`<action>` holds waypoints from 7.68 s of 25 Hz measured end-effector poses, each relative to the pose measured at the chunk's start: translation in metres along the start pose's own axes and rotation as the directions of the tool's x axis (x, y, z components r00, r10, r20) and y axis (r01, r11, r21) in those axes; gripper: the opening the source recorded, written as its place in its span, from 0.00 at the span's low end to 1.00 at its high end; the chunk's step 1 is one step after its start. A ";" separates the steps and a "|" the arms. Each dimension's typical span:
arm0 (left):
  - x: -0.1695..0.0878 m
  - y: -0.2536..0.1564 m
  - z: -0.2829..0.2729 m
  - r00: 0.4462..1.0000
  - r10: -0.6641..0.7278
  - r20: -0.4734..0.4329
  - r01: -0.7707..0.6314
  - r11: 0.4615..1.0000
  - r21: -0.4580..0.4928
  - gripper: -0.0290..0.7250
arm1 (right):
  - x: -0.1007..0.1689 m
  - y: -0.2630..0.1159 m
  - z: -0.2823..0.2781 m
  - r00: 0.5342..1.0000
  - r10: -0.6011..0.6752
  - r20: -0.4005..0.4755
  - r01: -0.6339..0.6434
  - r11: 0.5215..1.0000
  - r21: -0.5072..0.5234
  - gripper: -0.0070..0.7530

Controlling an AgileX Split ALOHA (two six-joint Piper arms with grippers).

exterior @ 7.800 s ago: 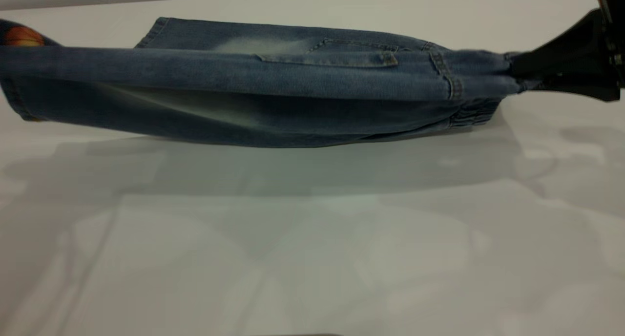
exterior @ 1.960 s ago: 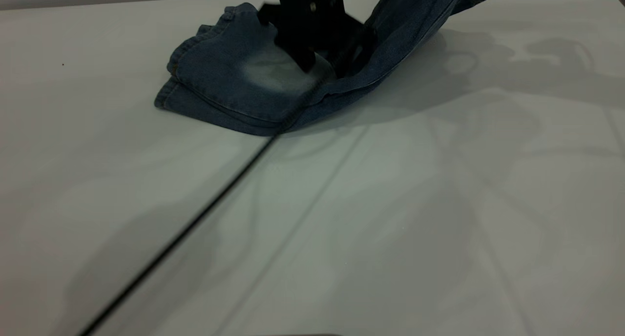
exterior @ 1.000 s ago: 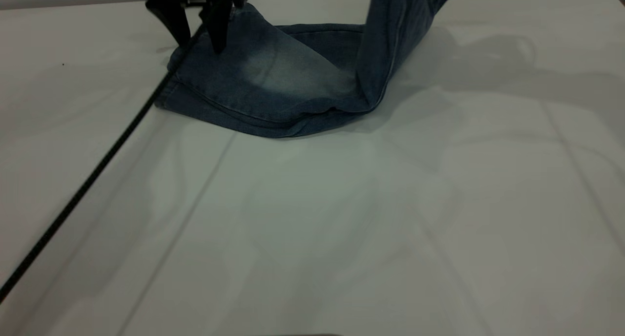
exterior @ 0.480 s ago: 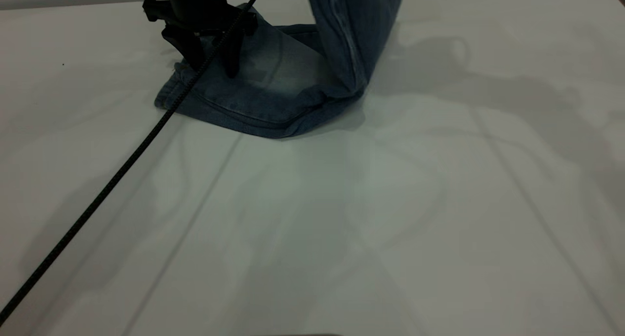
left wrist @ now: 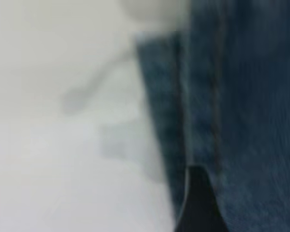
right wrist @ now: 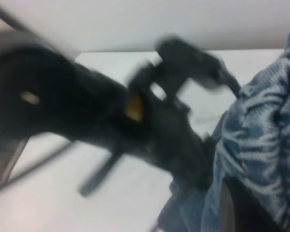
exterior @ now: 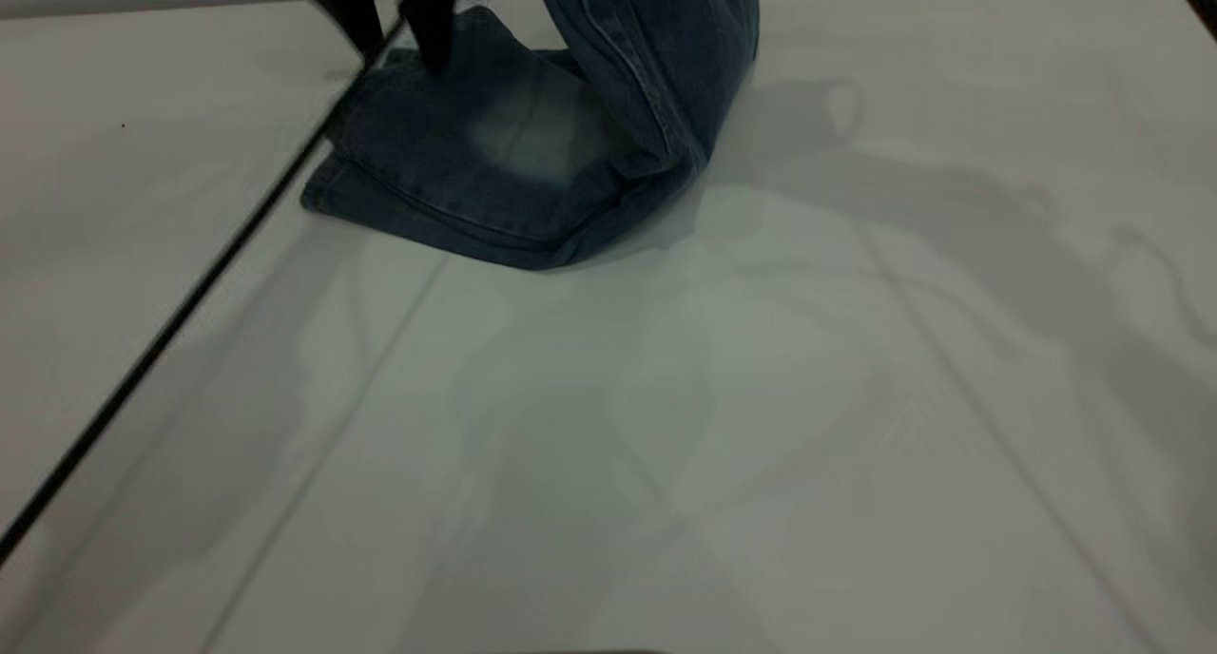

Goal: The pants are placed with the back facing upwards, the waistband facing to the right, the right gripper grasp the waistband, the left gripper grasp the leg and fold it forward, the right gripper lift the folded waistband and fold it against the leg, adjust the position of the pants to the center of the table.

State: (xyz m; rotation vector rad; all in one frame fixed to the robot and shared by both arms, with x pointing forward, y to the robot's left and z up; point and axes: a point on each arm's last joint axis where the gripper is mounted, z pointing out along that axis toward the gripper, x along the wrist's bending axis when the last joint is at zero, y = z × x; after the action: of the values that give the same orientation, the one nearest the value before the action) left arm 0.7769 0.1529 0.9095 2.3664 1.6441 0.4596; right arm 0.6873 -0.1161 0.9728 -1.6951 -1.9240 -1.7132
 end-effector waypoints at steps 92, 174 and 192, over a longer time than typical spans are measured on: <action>-0.141 -0.031 0.040 0.959 0.102 0.263 -0.136 0.984 0.113 0.64 | -0.152 0.029 -0.044 0.865 -0.038 0.500 -0.254 0.826 0.502 0.79; -0.011 -0.407 -0.364 0.990 0.105 0.097 -0.054 0.902 -0.429 0.64 | 0.139 -0.219 -0.419 0.787 -0.257 0.561 0.250 0.964 0.090 0.78; -0.018 -0.431 -0.315 0.988 0.116 0.099 -0.080 0.947 -0.311 0.64 | 0.108 -0.238 -0.406 0.726 -0.298 0.619 0.329 0.942 0.068 0.78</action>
State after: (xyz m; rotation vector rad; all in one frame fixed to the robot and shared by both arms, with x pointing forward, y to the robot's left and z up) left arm 0.2789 0.2874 1.0457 2.2037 1.3026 0.5404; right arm 0.2404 -0.2872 1.0400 -2.2838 -2.5943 -1.3745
